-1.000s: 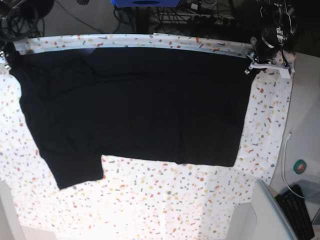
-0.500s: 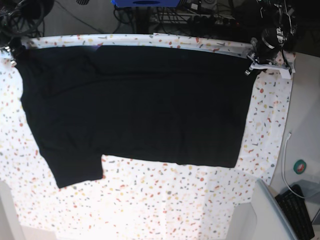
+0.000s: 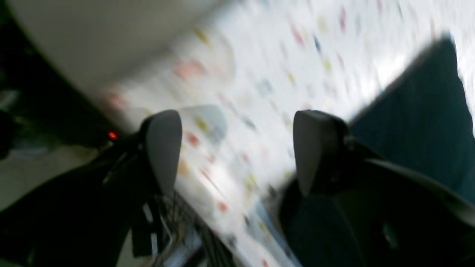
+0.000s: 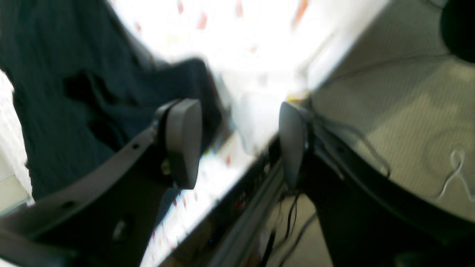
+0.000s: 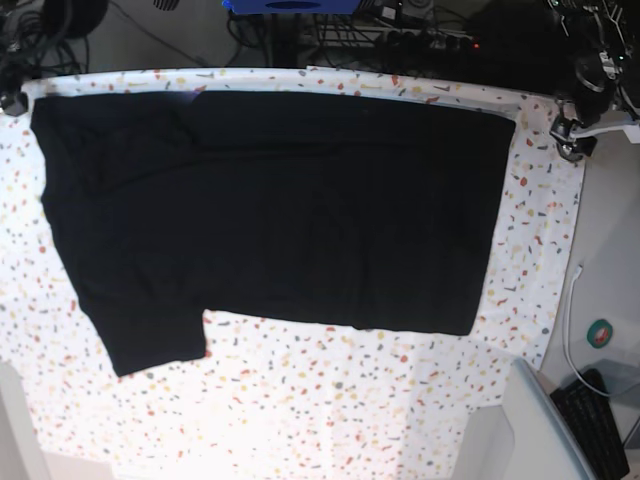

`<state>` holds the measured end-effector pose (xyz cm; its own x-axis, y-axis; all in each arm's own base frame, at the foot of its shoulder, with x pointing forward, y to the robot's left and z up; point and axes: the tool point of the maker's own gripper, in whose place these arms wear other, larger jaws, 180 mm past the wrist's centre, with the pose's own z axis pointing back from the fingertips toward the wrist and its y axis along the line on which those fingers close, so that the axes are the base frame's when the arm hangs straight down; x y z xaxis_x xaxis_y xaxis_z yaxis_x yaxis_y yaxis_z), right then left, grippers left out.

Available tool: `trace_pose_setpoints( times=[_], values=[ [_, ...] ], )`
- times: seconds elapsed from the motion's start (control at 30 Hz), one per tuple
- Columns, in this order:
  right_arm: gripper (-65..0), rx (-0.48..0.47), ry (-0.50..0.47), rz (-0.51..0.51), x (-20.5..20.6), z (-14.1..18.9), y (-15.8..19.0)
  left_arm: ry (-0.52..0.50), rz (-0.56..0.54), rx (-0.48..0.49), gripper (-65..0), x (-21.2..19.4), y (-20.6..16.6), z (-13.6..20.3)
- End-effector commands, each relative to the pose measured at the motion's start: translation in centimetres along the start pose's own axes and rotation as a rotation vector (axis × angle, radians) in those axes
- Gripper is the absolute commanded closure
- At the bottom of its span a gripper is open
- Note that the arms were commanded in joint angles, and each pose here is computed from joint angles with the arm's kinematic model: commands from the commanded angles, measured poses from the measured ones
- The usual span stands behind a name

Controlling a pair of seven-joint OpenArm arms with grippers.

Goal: Layout the t-shirt on the table in an organized manner, then fold the t-shirt properly
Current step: 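Move the right gripper to the shirt's hem corner and grasp it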

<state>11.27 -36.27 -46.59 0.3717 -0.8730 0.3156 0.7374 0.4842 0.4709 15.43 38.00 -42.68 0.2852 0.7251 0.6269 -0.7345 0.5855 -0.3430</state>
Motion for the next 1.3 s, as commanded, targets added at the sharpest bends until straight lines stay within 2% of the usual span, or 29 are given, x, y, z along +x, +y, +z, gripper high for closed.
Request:
trace_pose_setpoints(
  times=[0.0, 0.07, 0.1, 0.2, 0.27, 0.37, 0.5, 0.67, 0.83, 0.87, 0.9, 0.97, 1.0, 1.17, 1.27],
  values=[
    [-32.4, 0.056, -0.078, 0.079, 3.6, 0.0, 2.8, -0.047, -0.024, -0.028, -44.6, 2.1, -0.9, 0.0],
    [-32.6, 0.099, -0.095, 0.191, 5.6, -1.1, 6.2, -0.03, -0.066, -0.045, -42.1, 2.9, -1.7, -0.4],
    [-32.6, 0.13, -0.103, 0.254, 6.3, -1.8, 8.4, 0.007, -0.095, -0.06, -38.0, 2.6, -2.4, -0.6],
    [-32.7, 0.211, -0.105, 0.437, 7.6, -4.3, 14.9, 0.075, -0.155, -0.11, -16.3, 2.2, -4.8, -1.4],
    [-32.7, 0.232, -0.069, 0.514, 7.9, -6.5, 17.4, 0.088, -0.165, -0.123, 0.0, 2.0, -5.5, -1.6],
    [-32.7, 0.208, -0.003, 0.539, 7.7, -9.9, 18.3, 0.088, -0.165, -0.123, 0.0, 2.0, -5.5, -1.6],
    [-32.7, 0.165, 0.014, 0.533, 7.8, -12.4, 17.7, 0.094, -0.165, -0.107, 0.0, 1.8, -4.7, -1.5],
    [-32.7, 0.157, 0.045, 0.574, 6.2, -13.2, 17.7, 0.128, -0.147, -0.065, 0.0, 0.9, -2.9, -2.2],
    [-31.5, 0.145, 0.069, 0.587, 4.4, -14.0, 16.9, 0.131, -0.142, -0.062, 0.0, 0.9, -2.8, -2.3],
    [-29.0, 0.142, 0.072, 0.587, 4.3, -14.0, 16.8, 0.131, -0.142, -0.062, 0.0, 0.9, -2.8, -2.3],
    [-23.4, 0.142, 0.075, 0.588, 4.2, -14.0, 16.7, 0.13, -0.142, -0.063, 0.0, 0.9, -2.9, -2.4],
    [-4.7, 0.147, 0.073, 0.587, 4.0, -13.9, 16.4, 0.131, -0.143, -0.064, 0.0, 0.8, -2.9, -2.4],
    [0.0, 0.16, 0.062, 0.598, 4.1, -13.8, 16.9, 0.134, -0.144, -0.065, 0.0, 0.8, -3.0, -2.4],
    [0.0, 0.236, -0.016, 0.693, 4.6, -11.9, 20.1, 0.137, -0.143, -0.067, 0.0, 0.5, -3.0, -2.4],
    [0.0, 0.185, -0.035, 0.699, 4.9, -10.9, 20.6, 0.139, -0.141, -0.067, 0.0, 0.4, -3.1, -2.4]
  ],
)
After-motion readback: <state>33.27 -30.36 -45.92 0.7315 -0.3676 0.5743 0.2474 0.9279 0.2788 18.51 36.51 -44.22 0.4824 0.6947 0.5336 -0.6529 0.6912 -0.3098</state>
